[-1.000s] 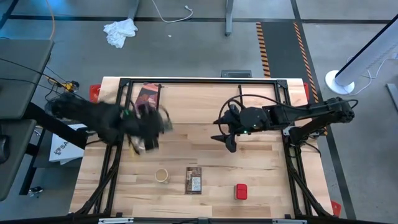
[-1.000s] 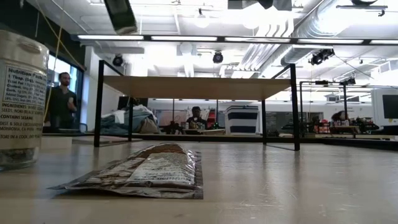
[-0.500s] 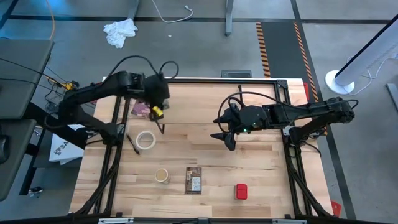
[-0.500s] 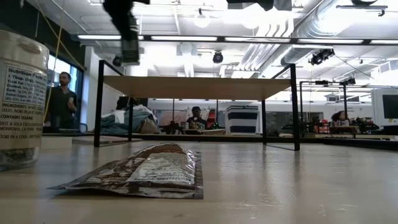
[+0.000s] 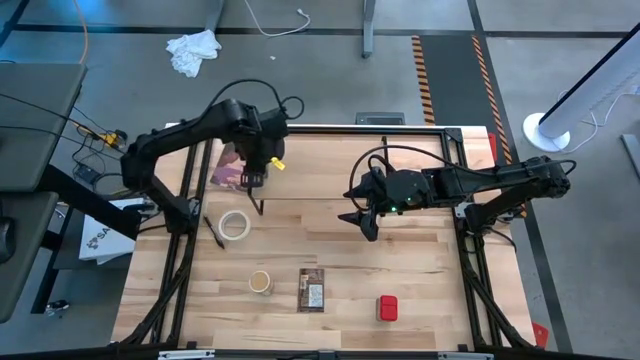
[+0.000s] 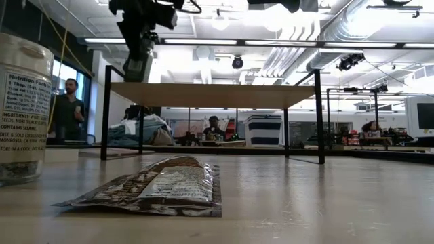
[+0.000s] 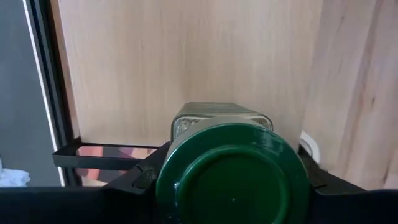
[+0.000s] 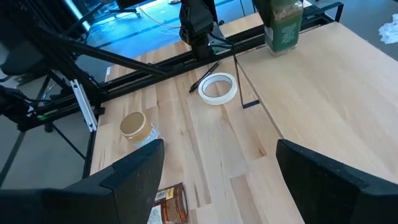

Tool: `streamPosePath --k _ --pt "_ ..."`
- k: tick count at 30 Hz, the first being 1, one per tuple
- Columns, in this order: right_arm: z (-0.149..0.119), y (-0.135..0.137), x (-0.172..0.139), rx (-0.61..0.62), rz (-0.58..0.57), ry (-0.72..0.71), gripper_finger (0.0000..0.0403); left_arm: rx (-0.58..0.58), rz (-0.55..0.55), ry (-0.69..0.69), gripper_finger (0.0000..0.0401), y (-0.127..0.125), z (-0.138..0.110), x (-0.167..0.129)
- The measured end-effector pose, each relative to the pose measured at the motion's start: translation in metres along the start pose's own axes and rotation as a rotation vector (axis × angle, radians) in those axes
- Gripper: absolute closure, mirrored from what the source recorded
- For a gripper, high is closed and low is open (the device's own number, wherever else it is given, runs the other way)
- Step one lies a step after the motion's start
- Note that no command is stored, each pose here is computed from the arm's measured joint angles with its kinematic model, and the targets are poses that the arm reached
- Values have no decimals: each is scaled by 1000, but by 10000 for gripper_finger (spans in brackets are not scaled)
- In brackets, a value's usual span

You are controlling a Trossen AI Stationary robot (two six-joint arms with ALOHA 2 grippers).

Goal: Shelf spices
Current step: Put the green seasoning bottle on the shelf

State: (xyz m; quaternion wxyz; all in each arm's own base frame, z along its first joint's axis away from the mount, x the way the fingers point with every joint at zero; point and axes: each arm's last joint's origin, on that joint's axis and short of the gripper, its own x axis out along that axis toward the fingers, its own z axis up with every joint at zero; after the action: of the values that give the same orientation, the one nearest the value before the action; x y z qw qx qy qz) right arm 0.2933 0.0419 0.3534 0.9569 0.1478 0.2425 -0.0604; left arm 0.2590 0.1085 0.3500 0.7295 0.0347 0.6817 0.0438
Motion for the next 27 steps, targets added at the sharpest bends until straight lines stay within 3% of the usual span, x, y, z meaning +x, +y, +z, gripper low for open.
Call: streamPosePath --k 5,12,27 --pt "0 0 0 15 1 0 96 12 3 6 217 4 2 4" --pt "-1 1 0 12 4 1 96 -36 42 -82 124 8 10 3" --pt "0 1 0 13 4 1 96 -34 50 -60 131 8 4 0"
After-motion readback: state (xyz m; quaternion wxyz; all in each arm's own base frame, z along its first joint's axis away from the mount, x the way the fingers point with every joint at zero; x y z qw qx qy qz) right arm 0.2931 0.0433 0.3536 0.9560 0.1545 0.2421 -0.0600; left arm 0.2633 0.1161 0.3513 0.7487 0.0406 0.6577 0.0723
